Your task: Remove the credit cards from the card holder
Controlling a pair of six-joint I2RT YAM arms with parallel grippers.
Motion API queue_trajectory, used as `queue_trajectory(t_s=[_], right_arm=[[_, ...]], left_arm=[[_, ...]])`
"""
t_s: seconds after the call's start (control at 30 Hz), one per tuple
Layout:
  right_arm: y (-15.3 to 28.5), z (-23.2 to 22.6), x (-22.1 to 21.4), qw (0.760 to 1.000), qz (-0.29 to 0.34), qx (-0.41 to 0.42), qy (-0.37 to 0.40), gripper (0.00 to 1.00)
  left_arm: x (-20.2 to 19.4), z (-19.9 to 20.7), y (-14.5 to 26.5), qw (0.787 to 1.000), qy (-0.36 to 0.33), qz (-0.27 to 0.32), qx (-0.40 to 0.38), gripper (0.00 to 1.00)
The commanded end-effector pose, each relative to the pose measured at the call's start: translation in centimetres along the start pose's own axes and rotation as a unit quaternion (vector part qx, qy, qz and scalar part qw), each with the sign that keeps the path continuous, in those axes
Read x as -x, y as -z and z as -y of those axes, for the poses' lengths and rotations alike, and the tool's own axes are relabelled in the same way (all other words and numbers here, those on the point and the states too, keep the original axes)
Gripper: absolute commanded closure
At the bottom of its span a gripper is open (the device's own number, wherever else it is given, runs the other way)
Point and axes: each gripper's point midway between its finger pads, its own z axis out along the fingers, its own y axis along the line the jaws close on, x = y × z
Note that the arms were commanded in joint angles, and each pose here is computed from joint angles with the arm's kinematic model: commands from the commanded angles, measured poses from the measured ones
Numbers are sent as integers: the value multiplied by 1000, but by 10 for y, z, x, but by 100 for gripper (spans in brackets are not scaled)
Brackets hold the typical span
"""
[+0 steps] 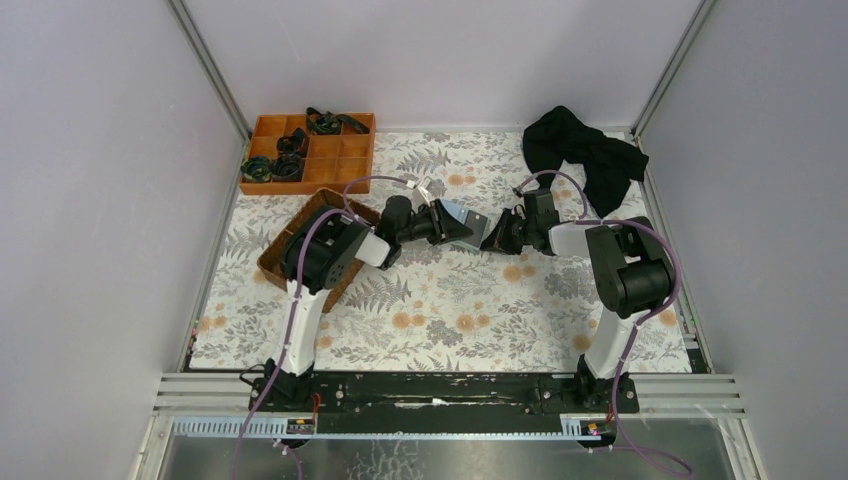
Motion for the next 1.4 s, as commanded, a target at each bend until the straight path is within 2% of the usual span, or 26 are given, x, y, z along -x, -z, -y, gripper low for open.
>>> queue_trajectory(t_s=[0.0,0.2,0.33,0.37,0.4,0.43,0.63,0.77,0.9,1.03,1.2,1.37], right_arm=[[-9,9,-11,1000,-19,-16,1,100],[-9,10,-11,1000,-20,-16,1,100],[-7,8,-11,1000,-20,-14,2,100],[-6,6,-10,1000,-19,-13,3,100],[-4,5,-9,1000,-18,-12,4,100],[-3,3,-8,1000,-17,-12,6,100],[8,-9,-2,1000,-12,-4,16,100],[26,-21,9,999,13,-7,35,99],[39,-30,20,998,35,-13,52,94],[37,-39,21,998,34,11,48,89],[30,-35,19,999,24,8,43,89],[21,-25,10,999,11,1,38,89]], left_arm=[[-43,6,-17,997,-3,-67,-25,67],[-60,-6,-22,997,17,-69,-5,70],[-63,-12,-16,997,25,-67,3,81],[-62,-13,-15,998,26,-65,4,86],[-62,-14,-13,998,27,-64,6,96],[-61,-14,-12,998,27,-63,8,100],[-60,-12,-2,998,40,-52,2,100],[-50,-13,16,997,73,-3,3,100],[-47,-21,29,993,114,37,8,100],[-48,-30,25,991,125,41,15,100],[-48,-34,25,991,127,47,22,100],[-46,-32,24,991,122,46,25,92]])
